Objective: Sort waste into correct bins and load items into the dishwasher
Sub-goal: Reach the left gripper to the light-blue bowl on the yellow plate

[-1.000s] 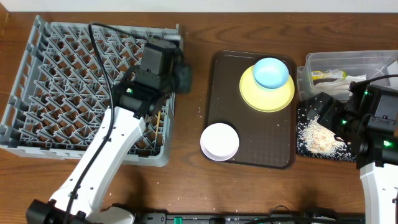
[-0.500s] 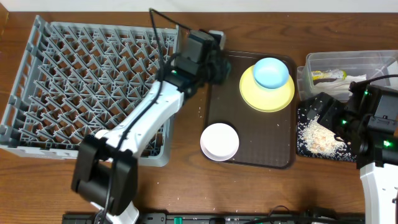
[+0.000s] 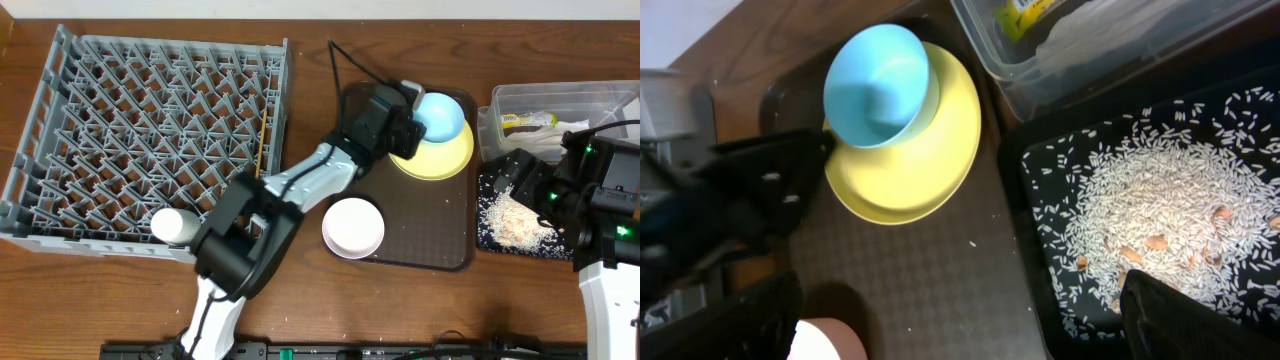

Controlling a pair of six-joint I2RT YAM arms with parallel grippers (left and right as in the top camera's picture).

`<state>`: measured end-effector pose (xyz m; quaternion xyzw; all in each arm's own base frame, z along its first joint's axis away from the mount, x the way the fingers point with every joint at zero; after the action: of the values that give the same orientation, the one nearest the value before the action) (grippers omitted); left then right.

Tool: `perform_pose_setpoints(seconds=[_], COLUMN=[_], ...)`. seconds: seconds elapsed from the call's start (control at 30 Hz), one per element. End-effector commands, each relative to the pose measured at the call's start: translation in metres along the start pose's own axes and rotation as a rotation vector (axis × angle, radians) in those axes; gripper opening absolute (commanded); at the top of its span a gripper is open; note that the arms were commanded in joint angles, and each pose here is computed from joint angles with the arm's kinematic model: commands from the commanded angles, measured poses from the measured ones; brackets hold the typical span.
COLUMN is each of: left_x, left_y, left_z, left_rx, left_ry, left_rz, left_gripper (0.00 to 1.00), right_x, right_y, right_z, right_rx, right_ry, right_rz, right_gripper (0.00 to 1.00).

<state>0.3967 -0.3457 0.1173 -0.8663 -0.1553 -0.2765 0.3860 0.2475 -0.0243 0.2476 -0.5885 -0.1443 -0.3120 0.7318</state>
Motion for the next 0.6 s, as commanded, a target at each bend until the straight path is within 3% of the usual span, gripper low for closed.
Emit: perform_pose_setpoints(seconds=[0.0,0.4,0.57], left_x=[0.003,-0.011,0.000], left_y=[0.006,0.009,0.008], left_z=[0.003,0.016,0.015], left_rx=[0.013,0.086,0.062], left_ry=[-0.049,-0.090,-0.188], left_rz=[-0.018,0.037,-0.011], left_gripper=[0.44,0.41,0.41], right_x=[0.004,0.004,0.004], right_y=[-0.003,-0.003,-0.003], right_z=[0.000,0.000,0.000], right_rx=[0.002,0.002,0.002], right_ry=[-0.004,-0.004,-0.004], right_rz=[-0.014,-0.014,-0.014], right_gripper=[0.99,0.99,0.99])
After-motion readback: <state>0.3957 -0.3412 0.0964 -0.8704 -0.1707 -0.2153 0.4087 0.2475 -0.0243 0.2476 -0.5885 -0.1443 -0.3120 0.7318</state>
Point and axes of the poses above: each gripper's point midway between its finger pads, its own y axis out along the fingers, its own z axis along the line the jaws close on, x = y × z, the point moved 7 cm from there along -y, back along the fingers, and after that the axes turned 15 degrees about -y, right-handed, at the moved point
